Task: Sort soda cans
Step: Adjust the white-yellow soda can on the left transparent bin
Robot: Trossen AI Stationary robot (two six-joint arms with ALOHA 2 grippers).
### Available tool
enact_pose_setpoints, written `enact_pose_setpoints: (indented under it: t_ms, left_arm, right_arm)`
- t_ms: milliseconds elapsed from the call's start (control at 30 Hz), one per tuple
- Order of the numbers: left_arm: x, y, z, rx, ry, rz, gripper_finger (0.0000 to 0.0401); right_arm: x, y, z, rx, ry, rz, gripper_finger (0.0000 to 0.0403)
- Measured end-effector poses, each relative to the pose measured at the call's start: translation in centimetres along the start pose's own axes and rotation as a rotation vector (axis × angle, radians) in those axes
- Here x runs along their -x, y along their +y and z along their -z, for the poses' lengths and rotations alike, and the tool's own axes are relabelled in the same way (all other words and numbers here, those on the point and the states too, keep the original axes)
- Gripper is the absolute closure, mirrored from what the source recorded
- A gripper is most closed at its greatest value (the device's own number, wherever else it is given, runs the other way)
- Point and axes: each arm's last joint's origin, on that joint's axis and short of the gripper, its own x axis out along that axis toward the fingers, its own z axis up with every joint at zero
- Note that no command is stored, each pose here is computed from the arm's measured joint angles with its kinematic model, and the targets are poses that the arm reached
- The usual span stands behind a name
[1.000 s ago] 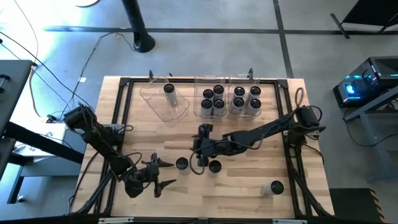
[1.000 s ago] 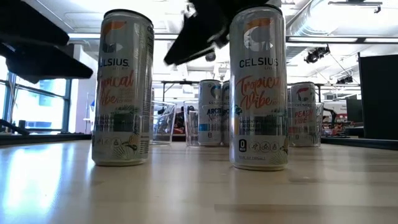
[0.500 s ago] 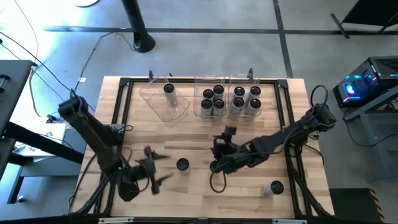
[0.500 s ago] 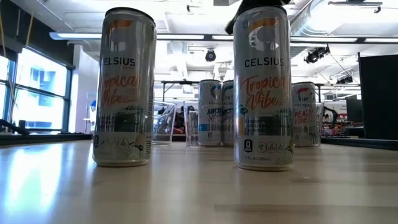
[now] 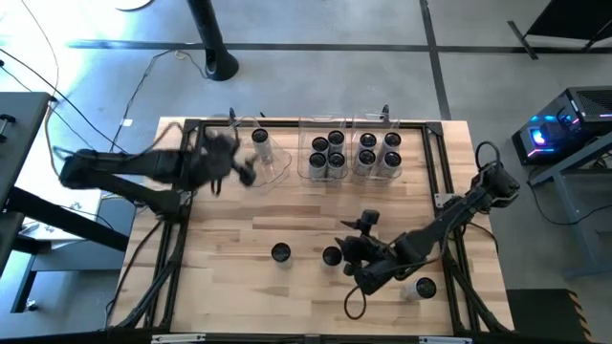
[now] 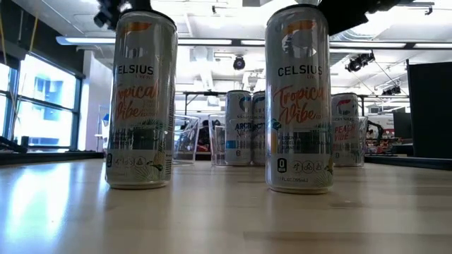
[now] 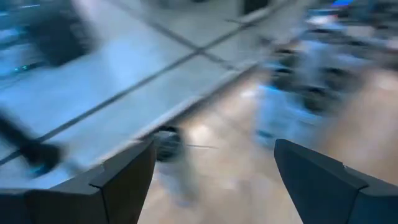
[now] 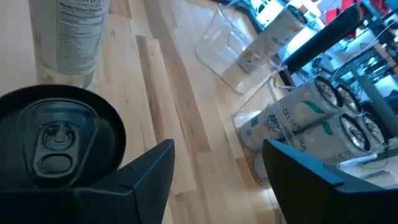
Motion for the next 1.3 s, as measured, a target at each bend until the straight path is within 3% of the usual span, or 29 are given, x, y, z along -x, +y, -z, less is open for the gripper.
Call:
enact_pose_setpoints:
  t_ms: [67, 300, 633, 1000, 1233, 1300]
  left_arm:
    - [-1.6, 1.7, -0.5, 0.012, 0.037, -0.055, 0.0082]
    - [-7.6, 5.5, -1.0, 0.11, 0.213, 0.0, 0.0081]
    - [-14.7, 6.1, 1.5, 0.086, 0.422, -0.021, 0.0081]
    - [-17.5, 5.4, 2.7, 0.057, 0.456, -0.017, 0.0086]
    - [-17.4, 5.2, 2.6, 0.008, 0.459, 0.028, 0.0155]
    - [-17.2, 4.8, 2.6, -0.003, 0.458, 0.051, 0.0159]
  right_arm:
    - [0.2, 0.1, 0.0, 0.006, -0.012, 0.009, 0.0165]
    - [0.3, 0.2, 0.0, -0.002, -0.021, 0.011, 0.0165]
    - [0.3, 0.2, 0.0, -0.022, -0.02, 0.01, 0.0165]
    - [0.3, 0.2, 0.0, -0.034, -0.021, 0.007, 0.0165]
    - [0.3, 0.2, -0.1, -0.037, -0.023, 0.006, 0.0165]
    - [0.3, 0.2, -0.1, -0.037, -0.023, 0.006, 0.0165]
